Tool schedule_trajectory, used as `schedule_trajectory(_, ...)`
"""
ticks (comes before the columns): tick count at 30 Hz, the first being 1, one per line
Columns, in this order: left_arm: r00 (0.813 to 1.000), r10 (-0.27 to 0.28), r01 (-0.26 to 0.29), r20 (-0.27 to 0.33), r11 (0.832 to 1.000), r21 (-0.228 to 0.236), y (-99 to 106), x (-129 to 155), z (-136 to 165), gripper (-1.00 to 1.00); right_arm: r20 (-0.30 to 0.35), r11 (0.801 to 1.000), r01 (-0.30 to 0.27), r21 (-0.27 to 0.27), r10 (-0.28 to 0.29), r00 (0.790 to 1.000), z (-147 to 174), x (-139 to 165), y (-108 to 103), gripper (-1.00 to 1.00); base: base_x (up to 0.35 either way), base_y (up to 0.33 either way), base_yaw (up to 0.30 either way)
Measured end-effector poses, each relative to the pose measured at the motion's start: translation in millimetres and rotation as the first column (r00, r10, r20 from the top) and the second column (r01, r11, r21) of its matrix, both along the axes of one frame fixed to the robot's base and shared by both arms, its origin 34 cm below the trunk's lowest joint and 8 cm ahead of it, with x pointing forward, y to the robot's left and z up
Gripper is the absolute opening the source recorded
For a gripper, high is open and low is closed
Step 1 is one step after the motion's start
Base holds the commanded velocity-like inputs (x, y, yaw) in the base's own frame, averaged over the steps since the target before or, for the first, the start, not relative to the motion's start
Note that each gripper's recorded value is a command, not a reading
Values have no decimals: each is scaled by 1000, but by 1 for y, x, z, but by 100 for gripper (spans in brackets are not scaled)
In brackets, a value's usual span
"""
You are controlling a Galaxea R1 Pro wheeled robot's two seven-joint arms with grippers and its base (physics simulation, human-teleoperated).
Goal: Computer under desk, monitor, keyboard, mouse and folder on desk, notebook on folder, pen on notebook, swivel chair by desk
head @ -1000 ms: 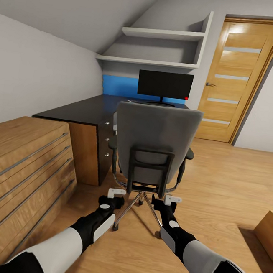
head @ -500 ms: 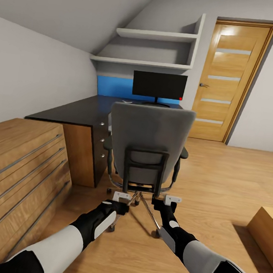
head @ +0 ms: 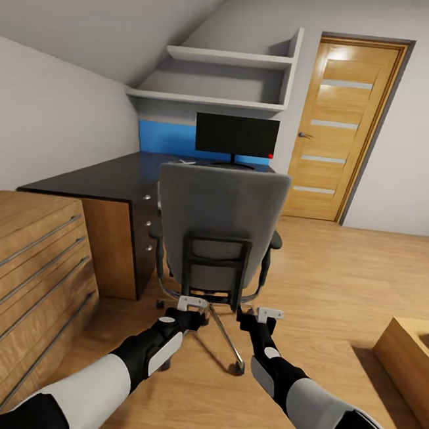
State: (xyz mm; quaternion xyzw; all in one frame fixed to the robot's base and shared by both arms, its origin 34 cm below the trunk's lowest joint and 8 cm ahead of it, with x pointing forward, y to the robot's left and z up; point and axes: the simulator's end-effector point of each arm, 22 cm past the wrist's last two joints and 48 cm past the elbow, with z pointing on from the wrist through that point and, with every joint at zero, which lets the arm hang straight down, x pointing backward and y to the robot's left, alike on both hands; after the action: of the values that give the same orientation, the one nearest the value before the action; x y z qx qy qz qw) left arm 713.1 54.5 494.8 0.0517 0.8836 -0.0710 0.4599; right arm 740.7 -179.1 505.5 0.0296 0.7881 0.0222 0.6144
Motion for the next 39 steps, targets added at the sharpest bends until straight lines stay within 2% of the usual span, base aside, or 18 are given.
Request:
schedule_trajectory(19, 1000, 8, -7, 16, 1000, -6, 1, 2, 3, 100, -4, 1000, -10, 1, 10, 1000, -2, -2, 4, 100, 160, 0, -3)
schedule_trajectory(26, 999, 16, -15, 43, 1000, -18, 1, 6, 8, 100, -4, 1000, -9, 2, 9, 1000, -3, -2, 3, 100, 37, 0, 0)
schedule_trajectory(39, 999, 18, -17, 48, 1000, -20, 1, 7, 9, 100, -4, 1000, -11, 1, 11, 1000, -3, -2, 4, 100, 2, 0, 0)
